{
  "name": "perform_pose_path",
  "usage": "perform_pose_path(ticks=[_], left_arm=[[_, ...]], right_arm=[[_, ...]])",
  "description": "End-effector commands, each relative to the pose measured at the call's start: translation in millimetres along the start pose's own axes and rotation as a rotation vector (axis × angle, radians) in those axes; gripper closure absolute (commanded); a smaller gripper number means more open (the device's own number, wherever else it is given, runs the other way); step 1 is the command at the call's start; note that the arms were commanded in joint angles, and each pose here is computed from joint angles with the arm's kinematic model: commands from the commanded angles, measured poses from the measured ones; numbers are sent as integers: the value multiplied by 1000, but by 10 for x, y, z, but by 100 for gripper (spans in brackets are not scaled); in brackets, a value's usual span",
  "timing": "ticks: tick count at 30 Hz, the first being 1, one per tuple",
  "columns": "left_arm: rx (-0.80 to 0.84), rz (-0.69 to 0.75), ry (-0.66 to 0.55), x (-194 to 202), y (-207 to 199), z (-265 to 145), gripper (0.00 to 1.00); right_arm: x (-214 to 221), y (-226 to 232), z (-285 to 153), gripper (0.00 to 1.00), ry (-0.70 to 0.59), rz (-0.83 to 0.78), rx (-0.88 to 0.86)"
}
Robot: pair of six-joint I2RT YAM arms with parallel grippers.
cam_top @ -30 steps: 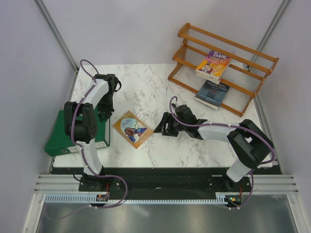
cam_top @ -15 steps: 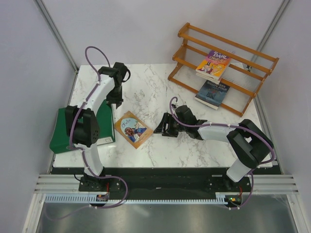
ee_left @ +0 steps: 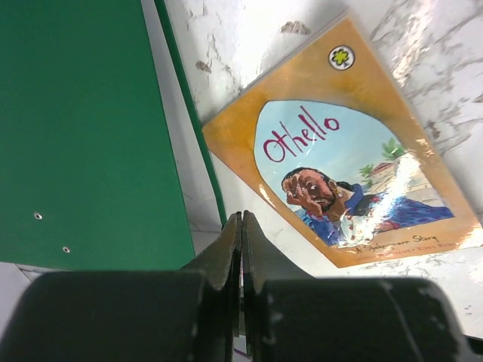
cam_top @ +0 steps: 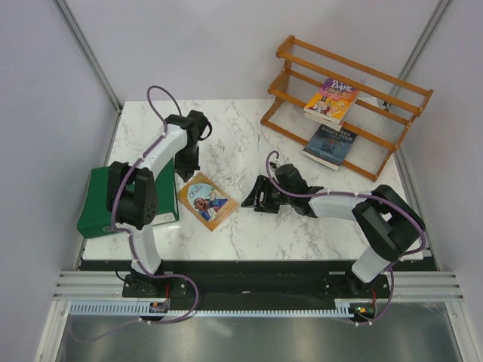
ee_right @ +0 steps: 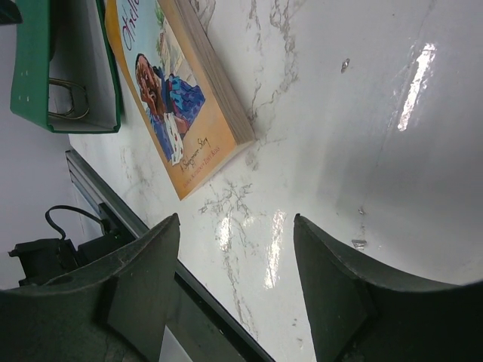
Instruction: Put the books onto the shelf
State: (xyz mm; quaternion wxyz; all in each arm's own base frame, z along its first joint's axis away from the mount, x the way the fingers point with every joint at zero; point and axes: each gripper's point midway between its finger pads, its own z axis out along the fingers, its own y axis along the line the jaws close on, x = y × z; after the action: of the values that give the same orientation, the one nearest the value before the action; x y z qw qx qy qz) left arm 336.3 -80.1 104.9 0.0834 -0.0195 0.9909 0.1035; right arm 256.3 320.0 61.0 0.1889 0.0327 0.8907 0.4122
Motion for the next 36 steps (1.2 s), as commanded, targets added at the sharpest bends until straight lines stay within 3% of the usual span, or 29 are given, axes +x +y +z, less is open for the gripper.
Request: perform_pose_path(ticks=[1, 15, 24, 30, 36], left_arm=[[1, -31, 25, 97, -27, 139, 98], [36, -34, 96, 363, -129, 480, 98], [22, -46, 162, 524, -88, 666, 98], [29, -51, 215, 665, -80, 783, 98], [86, -64, 254, 746, -236, 897, 98]], right_arm=[[-30, 24, 0, 31, -8, -4, -24], [-78, 35, 21, 30, -19, -9, -30], [-300, 114, 358, 30, -24, -58, -44], [-431, 172, 690, 30, 17, -86, -52], [-149, 266, 897, 32, 136, -82, -111]])
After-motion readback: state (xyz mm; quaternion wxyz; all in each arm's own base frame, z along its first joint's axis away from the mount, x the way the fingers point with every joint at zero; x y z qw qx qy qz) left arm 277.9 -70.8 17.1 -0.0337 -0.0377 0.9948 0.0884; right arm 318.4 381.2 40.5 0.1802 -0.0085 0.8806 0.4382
